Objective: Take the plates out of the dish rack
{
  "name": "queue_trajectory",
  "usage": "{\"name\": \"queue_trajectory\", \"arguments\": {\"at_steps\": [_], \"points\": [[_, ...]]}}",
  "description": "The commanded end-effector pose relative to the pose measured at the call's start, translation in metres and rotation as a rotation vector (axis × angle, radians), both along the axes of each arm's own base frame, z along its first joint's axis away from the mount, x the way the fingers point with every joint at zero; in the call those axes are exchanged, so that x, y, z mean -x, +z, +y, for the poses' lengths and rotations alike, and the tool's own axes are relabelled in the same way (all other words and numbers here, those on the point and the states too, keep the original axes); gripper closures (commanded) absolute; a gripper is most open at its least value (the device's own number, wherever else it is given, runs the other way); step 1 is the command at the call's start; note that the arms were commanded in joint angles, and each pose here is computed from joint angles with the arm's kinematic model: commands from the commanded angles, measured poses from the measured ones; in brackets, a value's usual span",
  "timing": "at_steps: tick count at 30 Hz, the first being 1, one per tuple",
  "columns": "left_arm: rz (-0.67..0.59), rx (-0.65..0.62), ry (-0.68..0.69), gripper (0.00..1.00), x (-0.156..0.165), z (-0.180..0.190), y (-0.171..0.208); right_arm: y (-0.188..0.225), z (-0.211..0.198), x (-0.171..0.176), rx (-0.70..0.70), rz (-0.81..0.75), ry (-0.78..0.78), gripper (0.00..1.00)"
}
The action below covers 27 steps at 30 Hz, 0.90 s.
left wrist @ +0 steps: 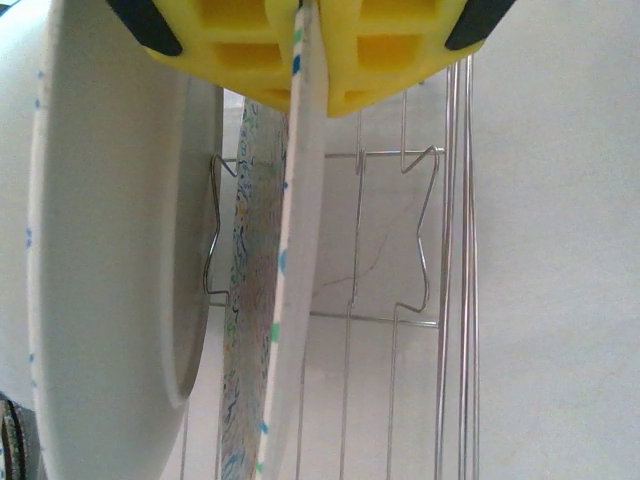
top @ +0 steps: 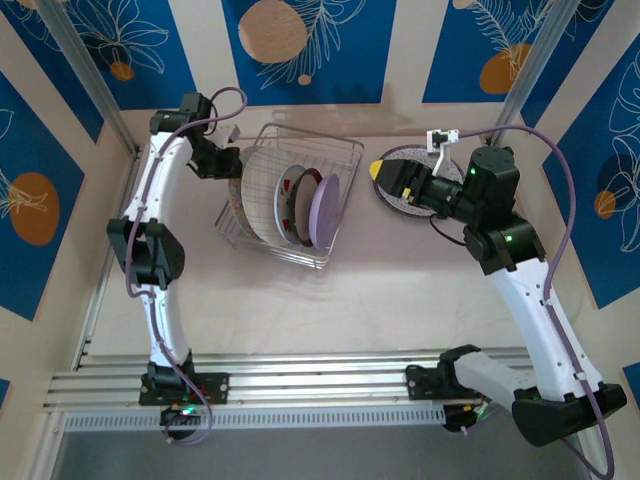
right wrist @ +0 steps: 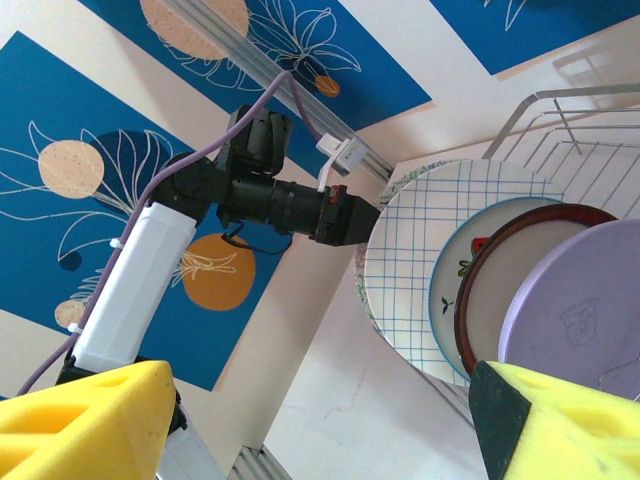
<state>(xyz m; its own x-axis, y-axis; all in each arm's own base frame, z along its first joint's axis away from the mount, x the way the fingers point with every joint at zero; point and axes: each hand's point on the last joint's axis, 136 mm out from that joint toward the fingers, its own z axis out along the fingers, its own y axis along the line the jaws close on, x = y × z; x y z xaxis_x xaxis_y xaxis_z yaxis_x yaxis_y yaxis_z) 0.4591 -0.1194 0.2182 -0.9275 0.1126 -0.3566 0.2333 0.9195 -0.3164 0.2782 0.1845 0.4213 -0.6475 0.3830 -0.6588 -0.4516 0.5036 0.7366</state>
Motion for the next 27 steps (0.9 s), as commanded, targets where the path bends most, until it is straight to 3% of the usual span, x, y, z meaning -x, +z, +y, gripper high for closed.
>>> {"name": "queue_trajectory", "arguments": {"at_steps": [1,17,27], "points": [[-0.030,0.012,0.015,1.00,0.006,-0.007,0.023,0.002,0.002,0.001,0.000,-0.007,0.004,0.22],[-0.082,0.009,0.038,1.00,0.010,-0.002,0.056,0.003,0.002,0.003,0.000,-0.006,0.006,0.22],[-0.115,-0.069,0.103,1.00,0.019,0.021,0.077,0.004,0.002,0.004,-0.008,-0.004,0.008,0.21]]}}
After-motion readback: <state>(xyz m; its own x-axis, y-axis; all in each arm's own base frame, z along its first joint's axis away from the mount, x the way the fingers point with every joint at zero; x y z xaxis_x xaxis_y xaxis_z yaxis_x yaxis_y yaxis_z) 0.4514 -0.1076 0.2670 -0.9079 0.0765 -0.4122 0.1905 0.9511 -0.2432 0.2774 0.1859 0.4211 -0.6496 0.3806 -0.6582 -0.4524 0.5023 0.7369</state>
